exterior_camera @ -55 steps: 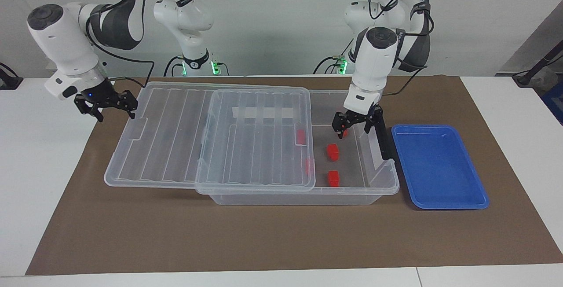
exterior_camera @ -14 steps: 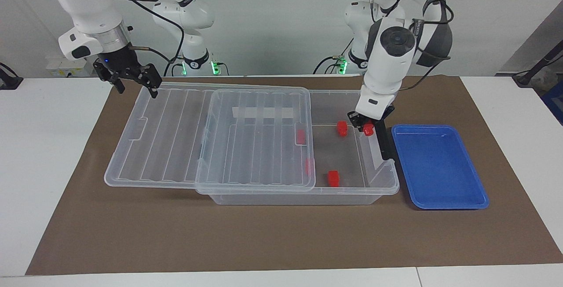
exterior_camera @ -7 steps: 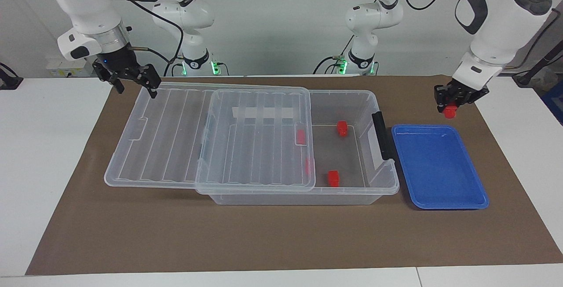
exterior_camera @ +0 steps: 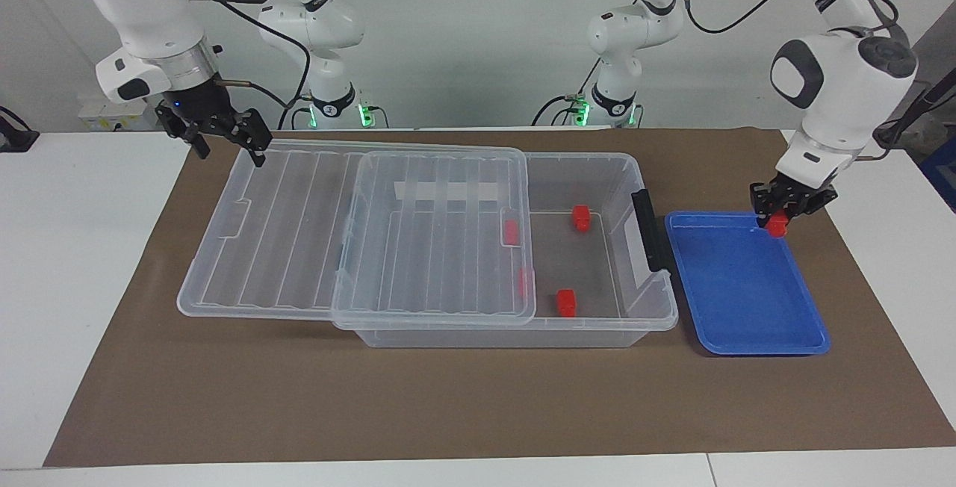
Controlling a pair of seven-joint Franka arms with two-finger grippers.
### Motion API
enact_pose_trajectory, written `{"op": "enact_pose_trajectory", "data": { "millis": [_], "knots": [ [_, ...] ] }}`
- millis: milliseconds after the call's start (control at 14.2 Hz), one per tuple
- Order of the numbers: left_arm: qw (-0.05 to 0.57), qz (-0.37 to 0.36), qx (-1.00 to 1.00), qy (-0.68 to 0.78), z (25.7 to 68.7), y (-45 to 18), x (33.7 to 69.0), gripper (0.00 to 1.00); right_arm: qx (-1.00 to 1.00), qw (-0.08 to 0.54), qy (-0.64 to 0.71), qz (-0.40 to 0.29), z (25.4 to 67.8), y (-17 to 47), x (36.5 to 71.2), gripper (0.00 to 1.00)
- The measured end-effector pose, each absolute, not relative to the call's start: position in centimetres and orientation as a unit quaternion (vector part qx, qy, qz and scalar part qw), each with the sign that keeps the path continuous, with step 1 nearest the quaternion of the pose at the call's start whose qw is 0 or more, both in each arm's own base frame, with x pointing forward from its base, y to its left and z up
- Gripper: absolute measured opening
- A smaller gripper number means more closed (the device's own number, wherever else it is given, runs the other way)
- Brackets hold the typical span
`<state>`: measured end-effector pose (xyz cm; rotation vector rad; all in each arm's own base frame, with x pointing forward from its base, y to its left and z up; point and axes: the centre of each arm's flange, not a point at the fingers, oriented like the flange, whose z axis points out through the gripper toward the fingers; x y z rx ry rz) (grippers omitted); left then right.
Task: Place red block in blue tray from box
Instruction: 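Lift the red block and carry it to the blue tray, then lower the red block into the blue tray and open the left gripper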
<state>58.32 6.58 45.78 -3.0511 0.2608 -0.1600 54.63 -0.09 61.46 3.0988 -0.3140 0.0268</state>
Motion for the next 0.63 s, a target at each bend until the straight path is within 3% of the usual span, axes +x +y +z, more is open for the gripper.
{"op": "enact_pose_trajectory", "data": {
  "millis": [632],
  "knots": [
    [0.021, -0.066, -0.995, 0.076, 36.0, 7.4, 59.5, 0.35, 0.995, 0.013, -0.101, 0.009, 61.5, -0.1, 54.6, 1.00]
  ]
}}
